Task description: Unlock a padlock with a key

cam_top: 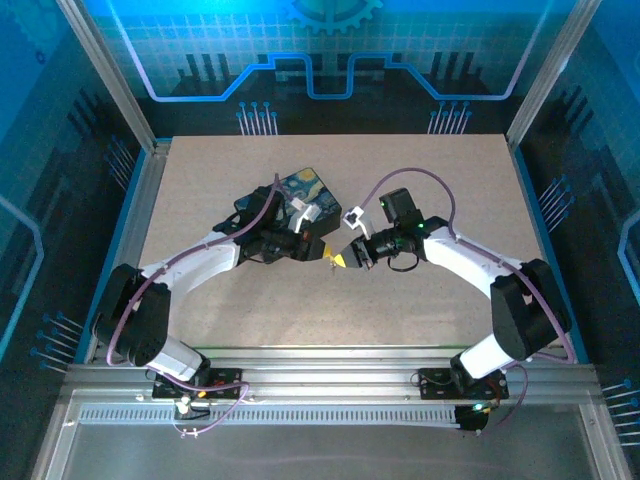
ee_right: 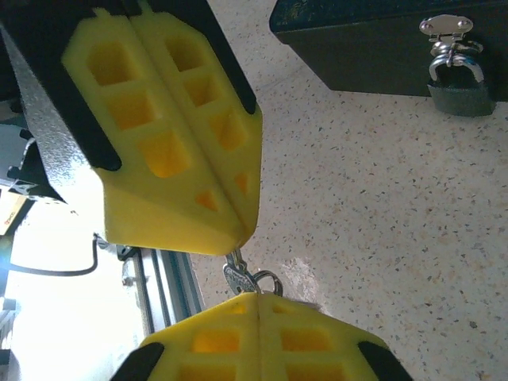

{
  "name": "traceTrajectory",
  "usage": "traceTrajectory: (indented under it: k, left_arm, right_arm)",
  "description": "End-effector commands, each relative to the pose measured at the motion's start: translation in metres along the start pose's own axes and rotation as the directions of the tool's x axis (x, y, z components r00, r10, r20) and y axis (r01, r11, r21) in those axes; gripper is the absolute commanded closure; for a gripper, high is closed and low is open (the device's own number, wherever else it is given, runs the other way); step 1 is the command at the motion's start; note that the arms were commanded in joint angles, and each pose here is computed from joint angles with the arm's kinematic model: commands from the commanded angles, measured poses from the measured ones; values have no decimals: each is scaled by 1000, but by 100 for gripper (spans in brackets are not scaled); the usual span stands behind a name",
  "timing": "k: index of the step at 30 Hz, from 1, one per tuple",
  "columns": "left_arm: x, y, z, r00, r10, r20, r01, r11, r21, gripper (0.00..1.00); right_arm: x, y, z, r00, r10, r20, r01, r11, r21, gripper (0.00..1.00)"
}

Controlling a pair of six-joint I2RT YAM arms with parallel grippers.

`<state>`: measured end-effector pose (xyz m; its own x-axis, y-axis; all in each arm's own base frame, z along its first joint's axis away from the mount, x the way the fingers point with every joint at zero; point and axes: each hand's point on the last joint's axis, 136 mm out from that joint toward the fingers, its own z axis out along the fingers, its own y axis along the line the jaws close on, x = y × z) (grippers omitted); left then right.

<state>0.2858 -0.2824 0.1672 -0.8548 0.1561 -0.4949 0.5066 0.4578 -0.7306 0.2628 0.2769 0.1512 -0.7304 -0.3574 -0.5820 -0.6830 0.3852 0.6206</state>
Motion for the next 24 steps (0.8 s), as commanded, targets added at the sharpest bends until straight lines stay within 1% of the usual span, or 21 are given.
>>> traceTrajectory:
  k: [1,3,7,8,9,12,16,19,22,24]
  left_arm:
    - [-4,-3,-1,1000,1,21,-1,1000,17,100]
    - [-7,-1,-2,999,-7,43,6,1000,11,100]
    - [-15,0,-3,996,-27,87,26,1000,13,100]
    - [-17,-1,-4,995,-30,94,28,999,16,100]
    - [-18,0,-4,994,-35,100,34,999,18,100]
    - [-22,-1,-5,992,-48,117,45,999,28,100]
    - [-28,2,-11,986,-74,153,69,997,32,100]
    - [-30,4,-14,981,-85,172,81,996,29,100]
    - [-32,6,-16,978,-96,183,92,995,28,100]
    - [-34,7,-18,976,-102,194,97,995,32,100]
  right_arm:
    - [-11,4,-6,999,-12,35,12,1000,-13,81]
    - [-13,1,-12,998,4,66,-3,1000,-15,72]
    - [-22,-2,-19,985,80,155,-72,996,-57,58]
    - [-28,-1,-21,979,90,181,-78,994,-70,56]
    - [-26,-4,-19,973,122,194,-107,991,-84,54]
    - [-33,-7,-19,954,173,246,-151,983,-108,49]
    - [-38,-14,-16,927,240,287,-208,968,-139,48]
    - [-40,-16,-14,912,265,314,-221,960,-169,49]
    - [-41,-14,-10,910,274,310,-225,956,-186,53]
    - [-40,-12,-4,916,274,294,-225,956,-191,54]
